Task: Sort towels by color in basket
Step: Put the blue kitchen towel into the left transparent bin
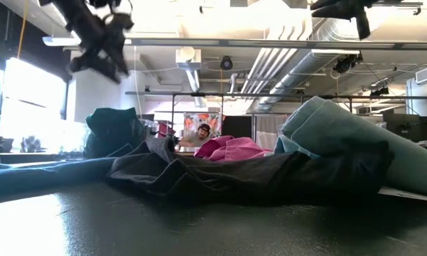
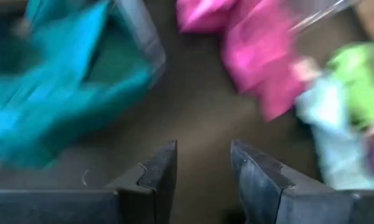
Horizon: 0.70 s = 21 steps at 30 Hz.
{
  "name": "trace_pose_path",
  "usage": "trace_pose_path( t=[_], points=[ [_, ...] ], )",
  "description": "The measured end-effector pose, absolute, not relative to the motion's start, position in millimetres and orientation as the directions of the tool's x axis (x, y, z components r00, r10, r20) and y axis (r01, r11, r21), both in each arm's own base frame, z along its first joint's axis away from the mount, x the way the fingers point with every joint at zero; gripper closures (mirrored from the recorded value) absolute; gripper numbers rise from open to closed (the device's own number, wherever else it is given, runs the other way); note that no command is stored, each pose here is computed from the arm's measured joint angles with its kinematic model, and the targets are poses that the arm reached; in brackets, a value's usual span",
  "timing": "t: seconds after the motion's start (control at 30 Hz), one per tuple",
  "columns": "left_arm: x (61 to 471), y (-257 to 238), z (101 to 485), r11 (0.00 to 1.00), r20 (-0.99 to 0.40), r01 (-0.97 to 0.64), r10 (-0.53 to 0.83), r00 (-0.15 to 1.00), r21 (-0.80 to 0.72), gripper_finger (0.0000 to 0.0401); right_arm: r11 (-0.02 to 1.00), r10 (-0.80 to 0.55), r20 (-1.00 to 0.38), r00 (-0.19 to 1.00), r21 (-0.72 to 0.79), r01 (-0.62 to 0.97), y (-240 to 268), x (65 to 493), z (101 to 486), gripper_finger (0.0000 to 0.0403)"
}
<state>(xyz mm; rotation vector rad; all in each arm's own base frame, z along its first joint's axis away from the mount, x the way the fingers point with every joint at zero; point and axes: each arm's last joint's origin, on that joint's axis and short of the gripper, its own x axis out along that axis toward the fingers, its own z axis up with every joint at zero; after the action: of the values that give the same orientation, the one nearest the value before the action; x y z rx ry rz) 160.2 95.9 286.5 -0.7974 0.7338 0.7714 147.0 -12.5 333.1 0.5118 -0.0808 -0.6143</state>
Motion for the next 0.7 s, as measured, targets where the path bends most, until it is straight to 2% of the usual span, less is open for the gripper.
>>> trace_pose_path(
  t=[0.27,0.37,0.53,0.7],
  points=[
    [166,146,243,0.455,-0.923,-0.885,0.291,0.251,-0.097,0.0302,0.641,-0.68,-0.088,0.728,0.412,0.648,-30,177,360,0.0343],
    [165,165,232,0.428,-0.928,-0.904,0.33,0.172,-0.015,0.0316,0.639,-0.692,-0.086,0.717,0.389,0.663,-34,185,369,0.0343],
    [164,195,219,0.399,-0.901,-0.915,0.417,0.124,0.058,0.0336,0.65,-0.692,-0.093,0.716,0.353,0.673,-35,190,377,0.0343],
    [166,216,194,0.433,-0.923,-0.899,0.368,0.109,0.066,0.0351,0.67,-0.66,-0.143,0.738,0.331,0.664,-34,190,375,0.0343]
  ],
)
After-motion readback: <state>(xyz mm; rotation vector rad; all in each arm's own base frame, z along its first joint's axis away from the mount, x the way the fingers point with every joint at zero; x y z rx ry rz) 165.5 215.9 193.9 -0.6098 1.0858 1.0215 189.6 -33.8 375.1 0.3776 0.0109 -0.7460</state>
